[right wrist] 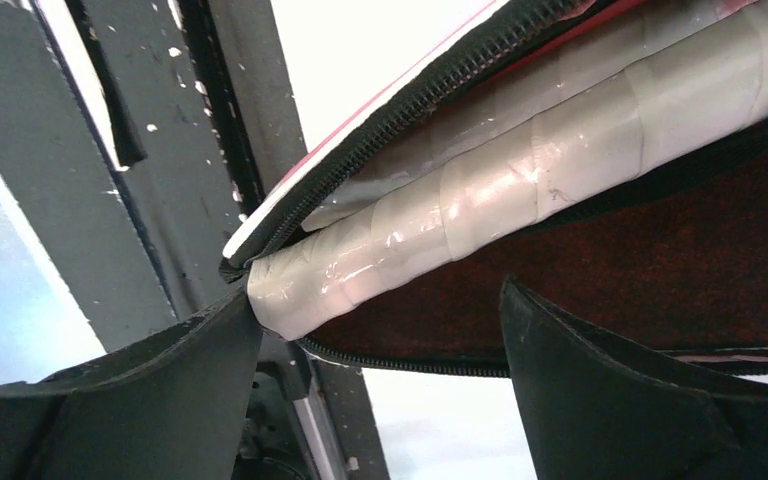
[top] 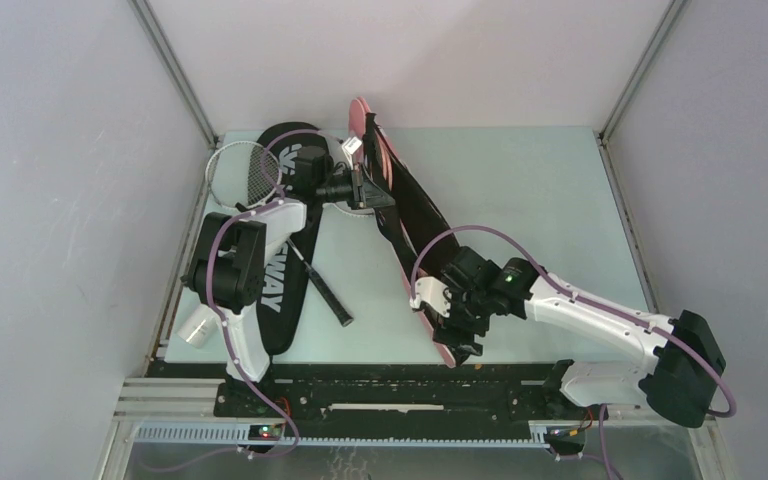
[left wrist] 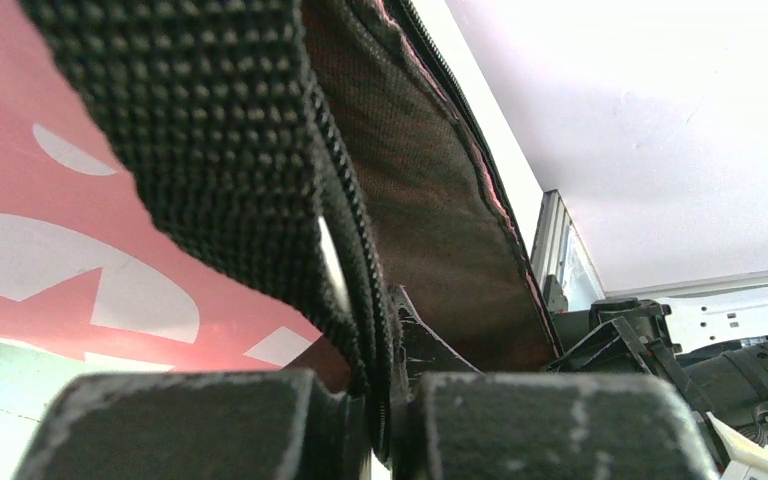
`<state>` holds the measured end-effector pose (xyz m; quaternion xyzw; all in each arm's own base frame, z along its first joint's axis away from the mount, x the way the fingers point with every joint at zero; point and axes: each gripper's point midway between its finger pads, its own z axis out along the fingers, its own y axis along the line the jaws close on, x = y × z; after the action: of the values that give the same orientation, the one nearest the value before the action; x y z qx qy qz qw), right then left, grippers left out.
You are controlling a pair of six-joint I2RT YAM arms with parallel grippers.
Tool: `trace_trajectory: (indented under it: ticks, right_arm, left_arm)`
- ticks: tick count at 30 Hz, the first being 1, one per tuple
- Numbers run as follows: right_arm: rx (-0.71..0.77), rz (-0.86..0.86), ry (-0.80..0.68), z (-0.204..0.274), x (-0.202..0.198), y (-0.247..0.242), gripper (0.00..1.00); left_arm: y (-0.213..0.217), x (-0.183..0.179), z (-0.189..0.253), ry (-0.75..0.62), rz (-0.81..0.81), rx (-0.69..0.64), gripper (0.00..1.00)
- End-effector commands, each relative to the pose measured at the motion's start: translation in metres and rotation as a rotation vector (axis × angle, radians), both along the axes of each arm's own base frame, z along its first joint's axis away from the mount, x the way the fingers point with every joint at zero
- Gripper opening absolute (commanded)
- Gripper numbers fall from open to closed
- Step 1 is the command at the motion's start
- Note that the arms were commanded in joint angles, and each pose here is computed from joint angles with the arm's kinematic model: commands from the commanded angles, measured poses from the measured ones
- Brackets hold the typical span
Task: Pack up the badminton gear
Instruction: Adjust the racket bag at the center of the board.
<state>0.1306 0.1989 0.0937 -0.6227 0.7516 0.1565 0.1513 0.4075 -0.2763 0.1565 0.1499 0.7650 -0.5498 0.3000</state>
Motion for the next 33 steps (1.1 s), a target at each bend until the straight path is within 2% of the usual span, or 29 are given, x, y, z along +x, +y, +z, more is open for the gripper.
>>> trace_trajectory:
  ticks: [1, 4, 12, 17, 27, 33]
  right_arm:
    - [0.036, 0.008, -0.266, 0.019, 0.045, 0.014, 0.95]
    - [0.047, 0.062, -0.261, 0.023, 0.036, 0.014, 1.00]
    - [0.057, 0.192, -0.168, 0.016, -0.007, 0.024, 1.00]
    - [0.058, 0.199, -0.217, 0.014, -0.003, 0.022, 1.00]
    - [0.160, 0.304, -0.239, 0.012, -0.031, 0.032, 1.00]
    - [0.177, 0.332, -0.254, 0.016, -0.040, 0.030, 1.00]
  left_arm:
    - [-0.019, -0.027, 0.043, -0.077, -0.156, -0.053, 0.00]
    - [-0.019, -0.026, 0.042, -0.076, -0.156, -0.050, 0.00]
    - [-0.019, -0.025, 0.041, -0.075, -0.152, -0.046, 0.00]
    - [-0.020, -0.025, 0.042, -0.080, -0.153, -0.046, 0.00]
    - [-0.019, -0.017, 0.039, -0.089, -0.148, -0.019, 0.00]
    - [-0.011, 0.004, 0.042, -0.086, -0.103, -0.004, 0.00]
